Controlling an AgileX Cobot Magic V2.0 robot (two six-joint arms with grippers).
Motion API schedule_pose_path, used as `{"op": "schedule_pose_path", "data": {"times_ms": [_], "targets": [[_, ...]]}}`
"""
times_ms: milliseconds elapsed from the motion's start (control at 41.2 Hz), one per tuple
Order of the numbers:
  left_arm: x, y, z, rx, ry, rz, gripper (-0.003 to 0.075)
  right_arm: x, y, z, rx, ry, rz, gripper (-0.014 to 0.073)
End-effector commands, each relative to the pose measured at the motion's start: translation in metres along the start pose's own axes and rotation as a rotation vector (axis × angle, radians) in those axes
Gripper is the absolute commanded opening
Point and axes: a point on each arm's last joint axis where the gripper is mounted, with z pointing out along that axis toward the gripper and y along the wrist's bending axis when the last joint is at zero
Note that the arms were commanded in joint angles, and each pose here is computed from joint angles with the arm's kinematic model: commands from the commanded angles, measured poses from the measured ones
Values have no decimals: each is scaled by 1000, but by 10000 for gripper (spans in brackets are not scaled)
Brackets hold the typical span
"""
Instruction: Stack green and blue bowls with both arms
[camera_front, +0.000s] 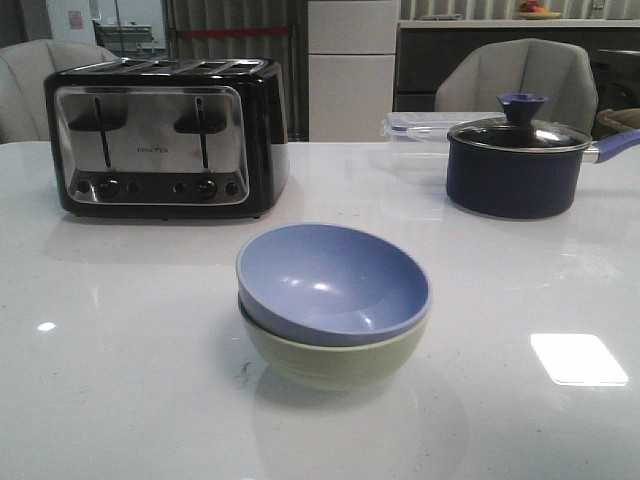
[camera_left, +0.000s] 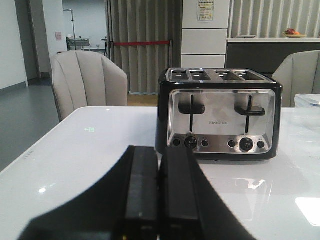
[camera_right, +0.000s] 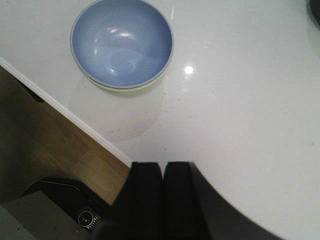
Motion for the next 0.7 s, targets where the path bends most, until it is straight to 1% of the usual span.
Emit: {"op": "schedule_pose_path", "data": {"times_ms": [0,631,679], "targets": [[-8,0,-2,-1,-107,-19,93,-12,-1,-7,14,-91,1,29],[-8,0,-2,-1,-107,-19,93,-11,-1,-9,14,-101,0,29],[-8,0,-2,-1,-107,-19,93,-9,-2,-11,31,-109,-10,29]]}}
